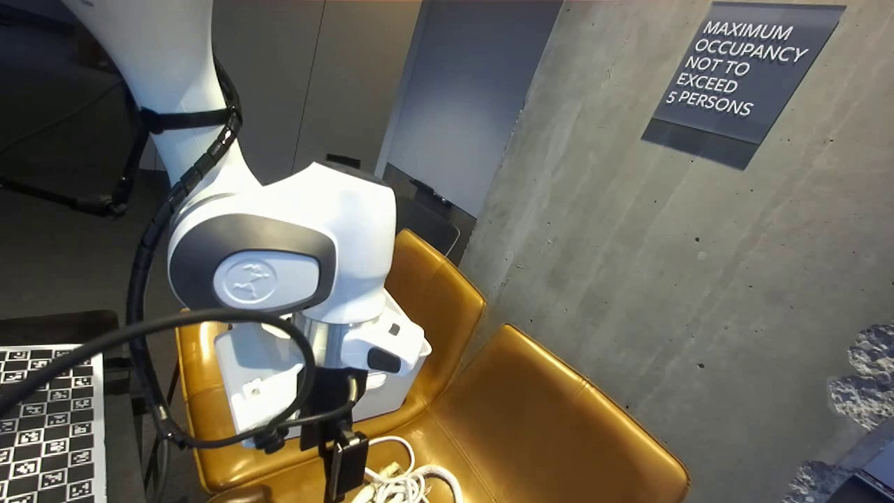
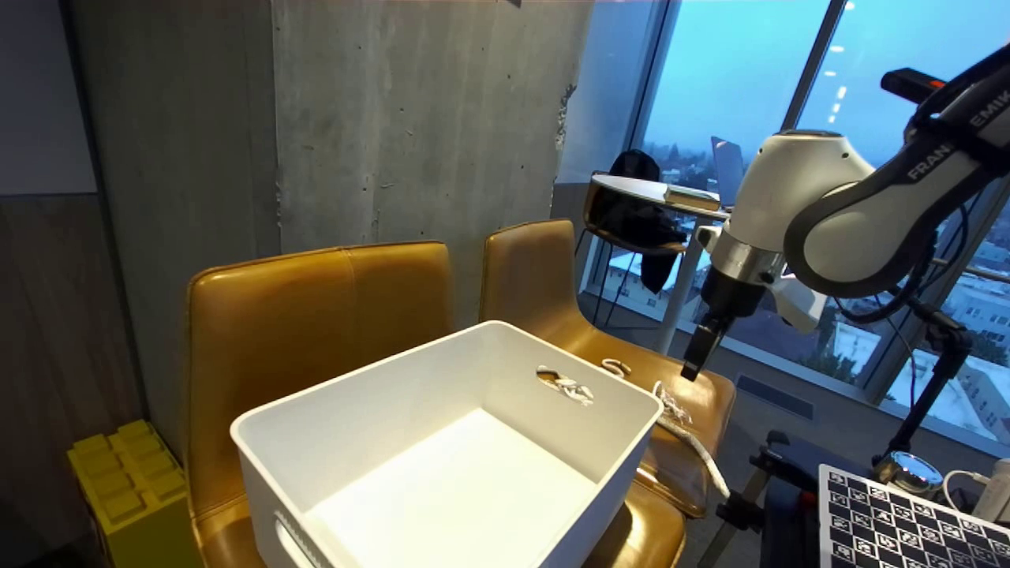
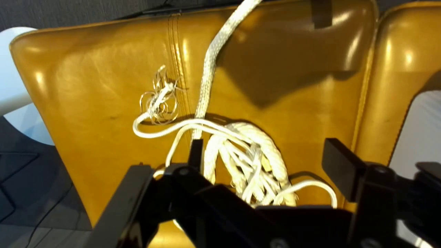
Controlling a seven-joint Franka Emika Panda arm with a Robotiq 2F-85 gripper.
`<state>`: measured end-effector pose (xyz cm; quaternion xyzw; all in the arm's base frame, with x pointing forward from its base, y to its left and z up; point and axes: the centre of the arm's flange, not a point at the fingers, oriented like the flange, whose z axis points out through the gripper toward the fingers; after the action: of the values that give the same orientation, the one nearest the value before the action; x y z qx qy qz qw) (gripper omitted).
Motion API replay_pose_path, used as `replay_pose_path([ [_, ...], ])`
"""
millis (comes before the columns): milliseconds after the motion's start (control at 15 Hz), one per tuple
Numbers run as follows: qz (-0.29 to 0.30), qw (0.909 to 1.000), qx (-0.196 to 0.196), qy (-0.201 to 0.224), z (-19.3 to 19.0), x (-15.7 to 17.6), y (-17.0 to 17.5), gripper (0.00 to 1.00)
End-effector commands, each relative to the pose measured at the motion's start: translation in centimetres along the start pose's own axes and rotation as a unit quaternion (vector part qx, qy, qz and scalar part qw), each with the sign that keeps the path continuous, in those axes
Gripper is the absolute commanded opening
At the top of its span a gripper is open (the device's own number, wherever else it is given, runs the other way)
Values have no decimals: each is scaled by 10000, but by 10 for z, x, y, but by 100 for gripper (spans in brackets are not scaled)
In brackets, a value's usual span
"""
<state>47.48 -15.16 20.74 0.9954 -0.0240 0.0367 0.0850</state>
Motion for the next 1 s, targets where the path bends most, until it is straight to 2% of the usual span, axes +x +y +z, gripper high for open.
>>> replay_pose_path([
  [0, -140, 9999, 4, -14, 32, -3, 20, 100],
  [267, -93, 9998, -93, -172, 84, -10, 41, 100],
  [533, -92, 9995, -156, -250, 139, -15, 45, 100],
  [933, -201, 9989, -313, -284, 191, 7, 39, 100],
])
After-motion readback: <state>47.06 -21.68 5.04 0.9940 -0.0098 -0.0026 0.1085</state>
